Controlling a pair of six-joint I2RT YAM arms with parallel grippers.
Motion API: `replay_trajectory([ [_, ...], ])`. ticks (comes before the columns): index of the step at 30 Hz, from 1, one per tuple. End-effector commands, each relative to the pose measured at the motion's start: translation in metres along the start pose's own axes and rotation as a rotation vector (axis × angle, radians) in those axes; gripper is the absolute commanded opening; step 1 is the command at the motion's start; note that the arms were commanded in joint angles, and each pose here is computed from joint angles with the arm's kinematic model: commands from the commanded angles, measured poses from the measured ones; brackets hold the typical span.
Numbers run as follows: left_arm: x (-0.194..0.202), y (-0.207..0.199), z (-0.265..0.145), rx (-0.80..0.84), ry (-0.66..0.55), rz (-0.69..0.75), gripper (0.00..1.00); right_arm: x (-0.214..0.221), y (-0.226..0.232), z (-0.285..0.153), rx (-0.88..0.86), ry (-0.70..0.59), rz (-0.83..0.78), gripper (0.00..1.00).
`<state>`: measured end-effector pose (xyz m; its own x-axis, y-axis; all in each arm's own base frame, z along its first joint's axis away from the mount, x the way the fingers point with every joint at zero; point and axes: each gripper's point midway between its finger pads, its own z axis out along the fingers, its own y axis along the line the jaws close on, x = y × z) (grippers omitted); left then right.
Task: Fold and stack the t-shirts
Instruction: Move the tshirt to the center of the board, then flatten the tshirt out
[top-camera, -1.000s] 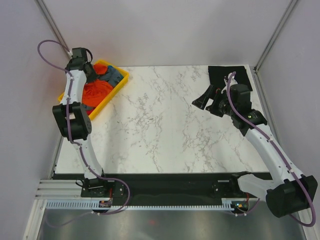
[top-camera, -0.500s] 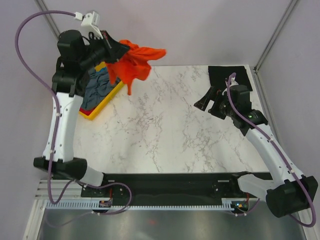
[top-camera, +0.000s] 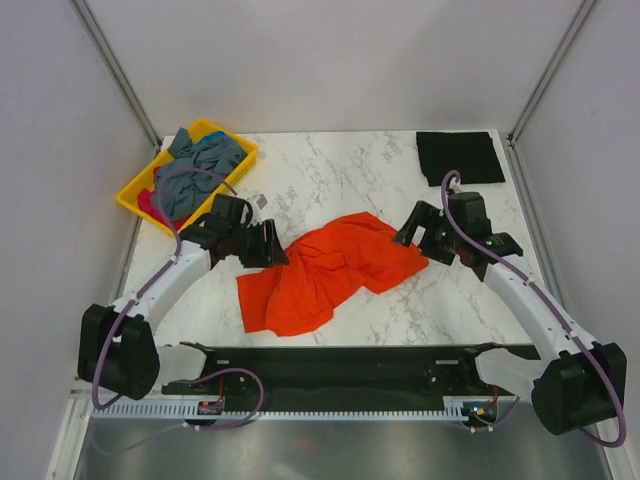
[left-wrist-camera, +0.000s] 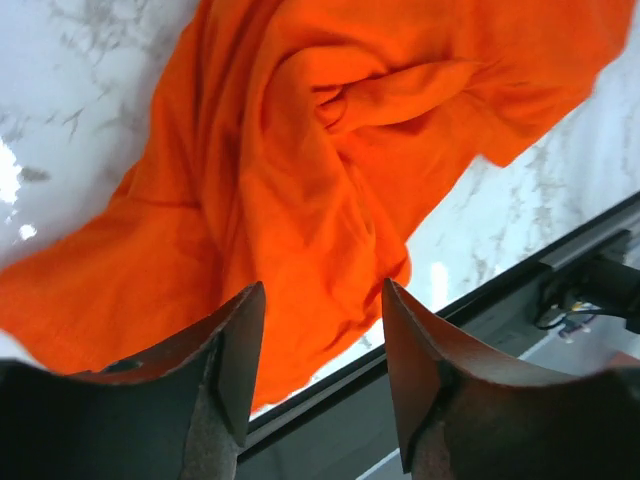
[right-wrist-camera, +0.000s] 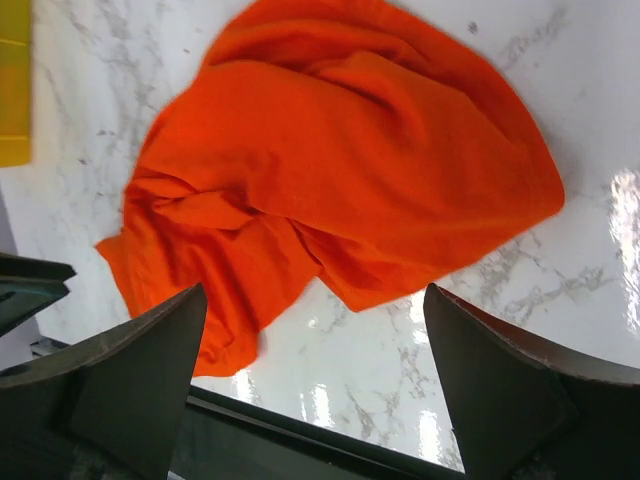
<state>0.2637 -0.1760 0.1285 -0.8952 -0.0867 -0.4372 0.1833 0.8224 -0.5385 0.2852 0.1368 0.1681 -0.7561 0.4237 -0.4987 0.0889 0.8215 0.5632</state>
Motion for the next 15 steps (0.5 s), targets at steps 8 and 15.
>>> replay_trajectory([
  [8,0.000,-0.035,-0.013,0.082,-0.068,0.065,0.61,0.041,-0.063,0.038,0.213,0.107,0.064,0.90],
  [15,0.027,0.005,-0.003,-0.068,-0.105,-0.066,0.60,0.060,-0.072,0.053,0.197,0.104,0.177,0.76],
])
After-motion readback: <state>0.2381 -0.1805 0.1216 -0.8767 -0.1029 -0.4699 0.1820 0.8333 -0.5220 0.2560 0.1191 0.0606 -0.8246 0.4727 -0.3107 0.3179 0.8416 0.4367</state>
